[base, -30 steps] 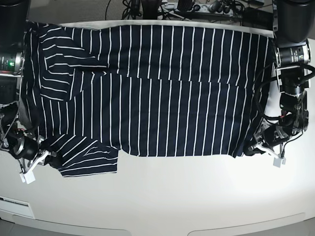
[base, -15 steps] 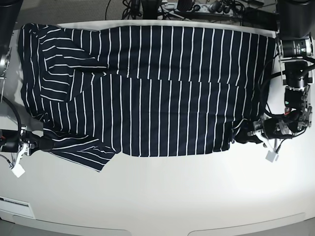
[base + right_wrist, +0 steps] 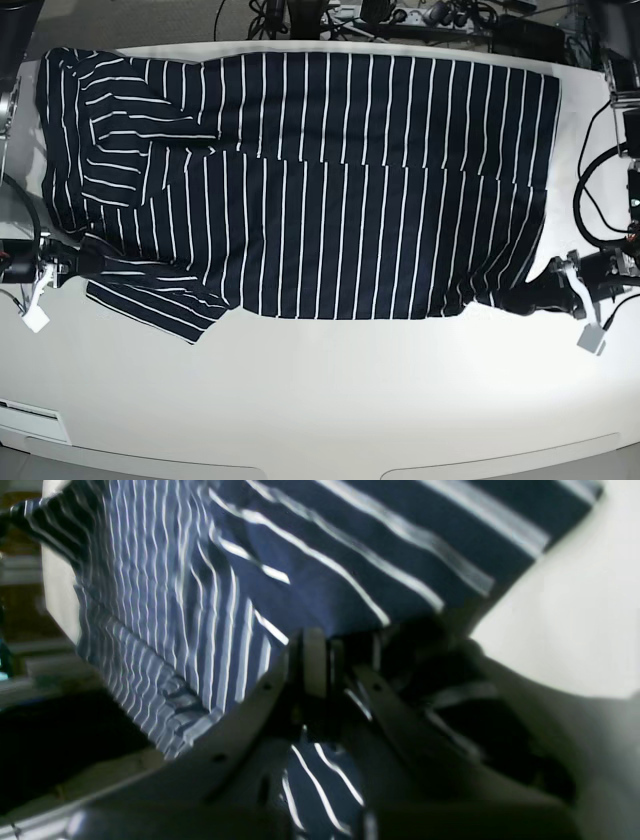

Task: Fold the T-shirt properly
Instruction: 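Lower both grippers and pinch the hem corners, then lift the hem and fold it toward the collar edge with both grippers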

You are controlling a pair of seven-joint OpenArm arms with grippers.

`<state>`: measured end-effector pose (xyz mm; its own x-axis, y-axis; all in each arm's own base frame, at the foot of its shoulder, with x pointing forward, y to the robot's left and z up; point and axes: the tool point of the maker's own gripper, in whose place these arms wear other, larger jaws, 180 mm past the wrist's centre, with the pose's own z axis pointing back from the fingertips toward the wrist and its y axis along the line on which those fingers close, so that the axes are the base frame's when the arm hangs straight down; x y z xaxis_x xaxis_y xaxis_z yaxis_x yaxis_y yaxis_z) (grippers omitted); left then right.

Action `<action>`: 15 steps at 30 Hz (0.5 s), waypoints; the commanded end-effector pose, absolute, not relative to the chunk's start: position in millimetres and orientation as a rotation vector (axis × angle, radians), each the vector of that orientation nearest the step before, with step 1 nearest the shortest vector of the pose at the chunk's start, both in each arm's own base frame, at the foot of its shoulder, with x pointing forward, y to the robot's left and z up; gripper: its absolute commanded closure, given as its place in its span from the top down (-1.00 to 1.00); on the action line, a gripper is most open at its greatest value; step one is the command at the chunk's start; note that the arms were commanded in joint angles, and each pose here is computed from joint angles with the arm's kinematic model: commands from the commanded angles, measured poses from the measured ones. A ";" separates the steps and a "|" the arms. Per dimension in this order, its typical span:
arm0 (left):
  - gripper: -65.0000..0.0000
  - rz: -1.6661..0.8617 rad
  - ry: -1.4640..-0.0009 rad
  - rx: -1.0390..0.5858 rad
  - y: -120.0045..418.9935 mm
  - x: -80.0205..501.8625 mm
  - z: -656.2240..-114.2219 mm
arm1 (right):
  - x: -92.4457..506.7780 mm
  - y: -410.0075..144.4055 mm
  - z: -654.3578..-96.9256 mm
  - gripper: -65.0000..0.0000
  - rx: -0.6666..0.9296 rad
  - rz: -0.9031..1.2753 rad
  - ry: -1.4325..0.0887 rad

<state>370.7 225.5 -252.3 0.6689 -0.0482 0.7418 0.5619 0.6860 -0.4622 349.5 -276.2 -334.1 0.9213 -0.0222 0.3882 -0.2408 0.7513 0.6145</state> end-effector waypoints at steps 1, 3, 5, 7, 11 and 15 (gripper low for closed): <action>-1.00 -0.404 -0.822 -0.732 231.4 374.2 -233.0 | 363.3 -289.2 -305.7 -1.00 0.691 0.145 -0.491; -1.00 -0.400 -0.813 -0.711 237.9 367.7 -237.7 | 361.4 -289.2 -298.5 -1.00 0.658 0.187 -0.540; -1.00 -0.398 -0.802 -0.685 244.7 364.0 -240.7 | 360.6 -283.1 -288.0 -1.00 0.637 0.243 -0.594; -1.00 -0.404 -0.791 -0.653 250.9 363.0 -242.6 | 363.7 -270.7 -273.3 -1.00 0.640 0.293 -0.673; -1.00 -0.442 -0.768 -0.560 261.5 360.5 -246.0 | 368.0 -268.5 -263.7 -1.00 0.464 0.401 -0.816; -1.00 -0.489 -0.776 -0.518 262.4 352.6 -241.5 | 361.3 -261.7 -243.6 -1.00 0.323 0.525 -0.933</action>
